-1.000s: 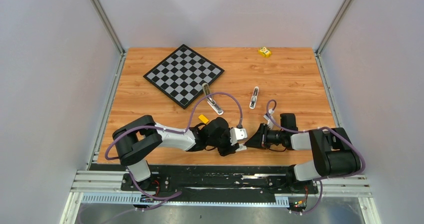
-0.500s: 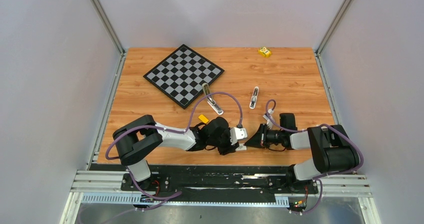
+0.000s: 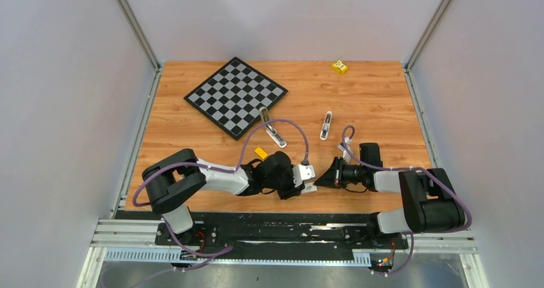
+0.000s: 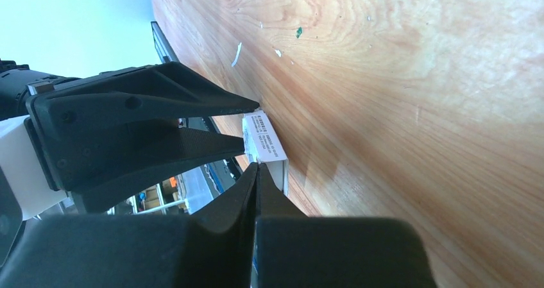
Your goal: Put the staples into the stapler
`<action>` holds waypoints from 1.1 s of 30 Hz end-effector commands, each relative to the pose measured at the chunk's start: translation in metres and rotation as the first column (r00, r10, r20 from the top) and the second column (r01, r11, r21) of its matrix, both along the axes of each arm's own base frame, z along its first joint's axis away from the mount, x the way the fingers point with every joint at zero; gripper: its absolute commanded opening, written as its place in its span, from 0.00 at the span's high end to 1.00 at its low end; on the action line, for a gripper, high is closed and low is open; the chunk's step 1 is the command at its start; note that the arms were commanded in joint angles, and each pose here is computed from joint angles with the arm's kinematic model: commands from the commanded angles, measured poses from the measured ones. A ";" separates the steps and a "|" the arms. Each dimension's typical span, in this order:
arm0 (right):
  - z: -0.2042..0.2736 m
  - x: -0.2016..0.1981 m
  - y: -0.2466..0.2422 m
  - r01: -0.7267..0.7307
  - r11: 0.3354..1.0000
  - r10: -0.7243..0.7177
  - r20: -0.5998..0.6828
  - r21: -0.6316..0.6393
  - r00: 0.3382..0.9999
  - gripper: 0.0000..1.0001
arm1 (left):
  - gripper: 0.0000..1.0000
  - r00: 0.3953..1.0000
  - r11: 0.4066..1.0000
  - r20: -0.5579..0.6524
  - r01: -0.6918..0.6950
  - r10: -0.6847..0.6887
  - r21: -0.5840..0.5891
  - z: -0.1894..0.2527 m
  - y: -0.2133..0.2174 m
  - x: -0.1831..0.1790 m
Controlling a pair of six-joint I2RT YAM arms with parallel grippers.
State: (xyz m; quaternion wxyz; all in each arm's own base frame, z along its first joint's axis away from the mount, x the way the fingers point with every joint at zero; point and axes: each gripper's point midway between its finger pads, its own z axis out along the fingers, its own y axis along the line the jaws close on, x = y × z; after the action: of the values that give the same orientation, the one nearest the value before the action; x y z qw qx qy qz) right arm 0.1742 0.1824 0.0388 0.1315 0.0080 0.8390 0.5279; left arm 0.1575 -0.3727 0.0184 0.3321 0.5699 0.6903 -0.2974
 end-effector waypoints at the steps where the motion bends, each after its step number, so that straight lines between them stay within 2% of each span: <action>1: 0.002 0.000 0.001 -0.022 1.000 0.022 0.023 -0.010 0.999 1.00 | 0.62 0.999 0.994 -0.034 -0.038 0.042 0.100 -0.023 0.030 -0.008; 12: 0.007 0.003 -0.002 -0.002 1.000 0.002 0.033 -0.005 0.999 1.00 | 0.62 0.998 0.991 -0.018 -0.063 0.065 0.120 -0.026 0.037 -0.006; 16: 0.003 0.002 -0.001 -0.007 1.000 0.007 0.018 -0.003 1.000 1.00 | 0.52 0.999 0.992 -0.012 -0.042 0.044 0.120 -0.024 0.035 -0.006; 20: 0.003 0.002 0.000 -0.008 1.000 0.008 0.011 0.011 1.000 1.00 | 0.47 1.000 0.994 0.000 -0.013 0.014 0.110 -0.021 0.030 -0.005; 33: 0.002 0.002 0.000 -0.009 1.000 0.009 0.009 0.012 1.000 1.00 | 0.46 0.999 0.990 -0.018 0.050 -0.049 0.132 -0.030 0.017 -0.005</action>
State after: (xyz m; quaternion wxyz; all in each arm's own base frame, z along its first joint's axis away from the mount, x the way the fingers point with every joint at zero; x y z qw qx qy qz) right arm 0.1727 0.1818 0.0376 0.1256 0.0124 0.8403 0.5273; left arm 0.1610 -0.3737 0.0181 0.3351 0.5835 0.6820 -0.2867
